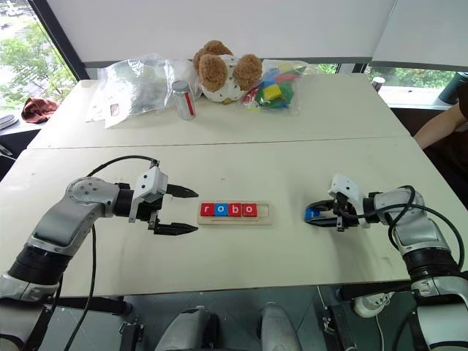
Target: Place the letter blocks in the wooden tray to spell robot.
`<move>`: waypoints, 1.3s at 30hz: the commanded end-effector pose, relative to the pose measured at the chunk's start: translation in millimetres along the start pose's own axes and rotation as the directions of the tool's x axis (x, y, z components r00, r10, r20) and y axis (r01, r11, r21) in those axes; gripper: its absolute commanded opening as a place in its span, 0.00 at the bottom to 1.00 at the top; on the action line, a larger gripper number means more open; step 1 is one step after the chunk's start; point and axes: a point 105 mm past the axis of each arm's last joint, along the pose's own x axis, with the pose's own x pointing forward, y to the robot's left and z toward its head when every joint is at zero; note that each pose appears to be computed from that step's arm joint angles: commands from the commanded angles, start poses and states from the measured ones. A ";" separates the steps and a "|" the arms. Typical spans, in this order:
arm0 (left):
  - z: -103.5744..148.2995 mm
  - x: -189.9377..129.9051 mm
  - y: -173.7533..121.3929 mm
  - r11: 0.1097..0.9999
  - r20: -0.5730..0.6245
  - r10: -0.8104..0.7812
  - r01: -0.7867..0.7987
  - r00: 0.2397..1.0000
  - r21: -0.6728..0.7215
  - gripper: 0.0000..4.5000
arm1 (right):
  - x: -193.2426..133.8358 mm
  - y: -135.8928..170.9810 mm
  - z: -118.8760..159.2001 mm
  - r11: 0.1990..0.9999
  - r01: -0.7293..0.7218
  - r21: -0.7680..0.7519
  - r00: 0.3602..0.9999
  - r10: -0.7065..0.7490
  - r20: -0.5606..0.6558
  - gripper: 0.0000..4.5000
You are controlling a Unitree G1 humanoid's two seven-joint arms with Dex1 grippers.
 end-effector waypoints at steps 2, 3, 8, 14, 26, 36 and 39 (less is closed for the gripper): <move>6.4 -5.0 5.2 0.999 -0.005 0.010 -0.010 1.000 0.046 1.00 | 24.7 -2.0 58.0 0.989 -0.061 -0.138 0.997 0.068 0.045 0.25; 6.3 -4.6 5.7 0.999 -0.005 0.011 -0.011 1.000 0.047 1.00 | 31.3 0.1 62.2 0.985 -0.087 -0.146 0.995 0.094 0.037 0.25; 5.1 -1.4 4.3 0.999 -0.002 0.017 -0.017 1.000 0.045 1.00 | 55.9 6.2 68.6 0.967 -0.144 -0.211 0.989 0.148 0.005 0.25; 1.2 -2.5 2.4 0.999 -0.003 0.040 -0.040 0.999 0.032 1.00 | 65.7 10.5 67.3 0.948 -0.199 -0.249 0.980 0.196 -0.037 0.25; 0.9 1.7 3.5 0.998 0.014 0.053 -0.054 0.998 0.027 1.00 | 69.8 8.0 62.9 0.947 -0.193 -0.256 0.981 0.187 -0.046 0.25; 1.1 2.8 7.9 0.997 0.016 0.066 -0.066 0.998 0.026 1.00 | 72.0 5.3 70.2 0.954 -0.156 -0.256 0.987 0.160 -0.004 0.98; 1.1 2.7 8.7 0.997 0.016 0.068 -0.068 0.998 0.026 1.00 | 70.9 3.7 74.4 0.955 -0.138 -0.264 0.989 0.147 0.014 0.98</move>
